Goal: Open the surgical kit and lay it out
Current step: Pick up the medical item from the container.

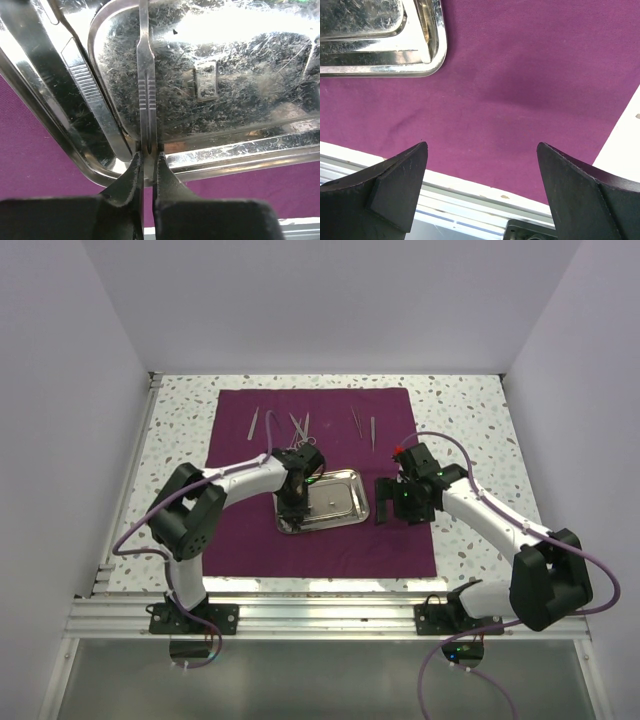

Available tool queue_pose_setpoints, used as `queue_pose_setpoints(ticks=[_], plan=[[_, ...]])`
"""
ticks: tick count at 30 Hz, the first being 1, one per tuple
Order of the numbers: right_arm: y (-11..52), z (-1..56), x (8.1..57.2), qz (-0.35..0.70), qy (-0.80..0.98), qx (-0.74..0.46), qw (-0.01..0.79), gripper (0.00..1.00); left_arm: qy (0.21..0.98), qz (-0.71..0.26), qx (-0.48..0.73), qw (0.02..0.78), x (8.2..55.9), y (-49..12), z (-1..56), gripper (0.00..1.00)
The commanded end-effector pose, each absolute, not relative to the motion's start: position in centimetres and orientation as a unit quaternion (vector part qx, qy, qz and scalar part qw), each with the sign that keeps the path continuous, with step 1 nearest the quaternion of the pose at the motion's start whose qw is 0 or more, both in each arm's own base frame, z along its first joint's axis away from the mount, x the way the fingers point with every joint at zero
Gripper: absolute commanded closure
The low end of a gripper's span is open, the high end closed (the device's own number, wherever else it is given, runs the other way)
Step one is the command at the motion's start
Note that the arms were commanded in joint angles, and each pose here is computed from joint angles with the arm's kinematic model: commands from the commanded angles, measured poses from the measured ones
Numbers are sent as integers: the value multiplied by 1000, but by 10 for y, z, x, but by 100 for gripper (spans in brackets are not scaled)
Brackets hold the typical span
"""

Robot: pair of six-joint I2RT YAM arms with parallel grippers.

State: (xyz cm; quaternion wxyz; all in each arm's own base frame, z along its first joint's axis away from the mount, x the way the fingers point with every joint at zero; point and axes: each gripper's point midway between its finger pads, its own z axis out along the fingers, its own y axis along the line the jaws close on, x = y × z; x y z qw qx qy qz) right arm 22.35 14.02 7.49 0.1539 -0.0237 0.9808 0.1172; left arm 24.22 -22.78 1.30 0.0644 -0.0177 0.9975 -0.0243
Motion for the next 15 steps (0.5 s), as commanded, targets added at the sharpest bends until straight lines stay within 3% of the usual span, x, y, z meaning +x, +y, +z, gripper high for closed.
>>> queue_pose_setpoints(ticks=[1, 5, 15], plan=[[141, 80, 226, 124, 978, -26, 168, 5, 999, 15, -7, 27, 226, -215, -20, 100], [139, 80, 226, 119, 978, -27, 170, 5, 999, 6, -1, 42, 237, -222, -2, 100], [138, 79, 230, 111, 979, -28, 167, 5, 985, -50, 31, 162, 309, -258, 119, 100]])
